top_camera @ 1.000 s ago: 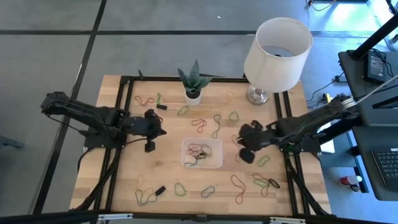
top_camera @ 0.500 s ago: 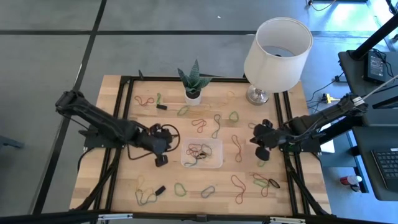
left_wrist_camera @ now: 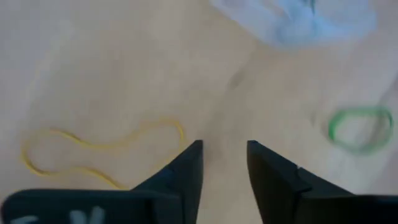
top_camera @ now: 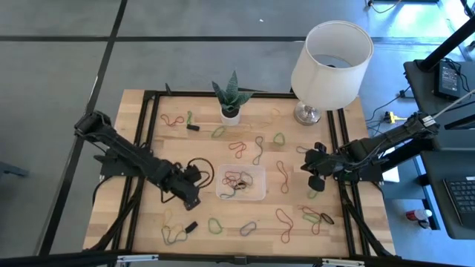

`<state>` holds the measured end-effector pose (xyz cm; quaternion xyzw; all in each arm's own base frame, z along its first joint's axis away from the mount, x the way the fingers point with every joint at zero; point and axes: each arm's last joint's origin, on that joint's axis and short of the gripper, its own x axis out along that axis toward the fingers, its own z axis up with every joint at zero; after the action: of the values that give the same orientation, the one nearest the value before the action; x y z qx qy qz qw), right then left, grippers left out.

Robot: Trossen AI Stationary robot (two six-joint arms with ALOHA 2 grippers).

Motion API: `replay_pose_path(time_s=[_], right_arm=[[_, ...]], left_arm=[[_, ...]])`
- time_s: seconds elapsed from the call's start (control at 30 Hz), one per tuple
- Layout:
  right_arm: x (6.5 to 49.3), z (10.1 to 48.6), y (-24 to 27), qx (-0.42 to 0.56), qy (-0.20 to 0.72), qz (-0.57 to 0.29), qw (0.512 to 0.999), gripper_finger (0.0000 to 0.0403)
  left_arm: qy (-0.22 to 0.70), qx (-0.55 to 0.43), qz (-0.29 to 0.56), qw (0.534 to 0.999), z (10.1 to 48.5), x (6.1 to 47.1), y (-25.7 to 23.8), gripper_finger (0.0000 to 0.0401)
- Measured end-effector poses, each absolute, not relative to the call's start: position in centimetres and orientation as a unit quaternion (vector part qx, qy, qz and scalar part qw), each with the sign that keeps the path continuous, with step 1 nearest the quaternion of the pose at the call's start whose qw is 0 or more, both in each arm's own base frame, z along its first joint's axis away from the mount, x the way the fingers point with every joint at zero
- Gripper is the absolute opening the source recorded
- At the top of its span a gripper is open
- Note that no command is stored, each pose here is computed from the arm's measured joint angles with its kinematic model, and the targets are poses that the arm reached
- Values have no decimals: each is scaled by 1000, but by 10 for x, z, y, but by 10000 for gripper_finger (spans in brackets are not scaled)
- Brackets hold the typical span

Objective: Pick and place rubber bands into bin
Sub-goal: Put the yellow rubber band into the transparent bin

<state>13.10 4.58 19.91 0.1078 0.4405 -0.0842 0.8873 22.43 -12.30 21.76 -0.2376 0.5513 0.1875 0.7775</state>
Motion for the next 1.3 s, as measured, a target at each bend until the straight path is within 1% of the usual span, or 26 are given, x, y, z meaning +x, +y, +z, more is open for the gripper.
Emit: replay_pose_path(time_s=[0.1, 0.2, 0.33, 0.43, 0.57, 0.8, 0.97, 1.13, 1.3], right_arm=[[132, 199, 46, 109, 438, -83, 888, 4], [133, 200, 47, 113, 431, -80, 892, 5], [135, 202, 47, 116, 422, -77, 896, 12], [135, 202, 48, 118, 420, -76, 897, 13], [135, 202, 48, 118, 419, -75, 897, 13], [137, 203, 48, 112, 412, -68, 902, 14], [139, 205, 49, 117, 400, -64, 907, 14], [140, 206, 49, 119, 395, -62, 909, 14], [140, 206, 50, 122, 390, -60, 911, 14]], left_arm=[[575, -246, 172, 761, 213, 220, -134, 138], [600, -272, 190, 728, 207, 213, -145, 140], [630, -331, 237, 661, 198, 204, -159, 135], [634, -376, 286, 613, 190, 199, -170, 132], [619, -412, 347, 571, 181, 193, -181, 132], [585, -450, 424, 525, 164, 191, -193, 132], [581, -466, 415, 523, 147, 200, -204, 132], [589, -460, 445, 493, 130, 202, -207, 132], [587, -457, 455, 491, 126, 203, -208, 127]])
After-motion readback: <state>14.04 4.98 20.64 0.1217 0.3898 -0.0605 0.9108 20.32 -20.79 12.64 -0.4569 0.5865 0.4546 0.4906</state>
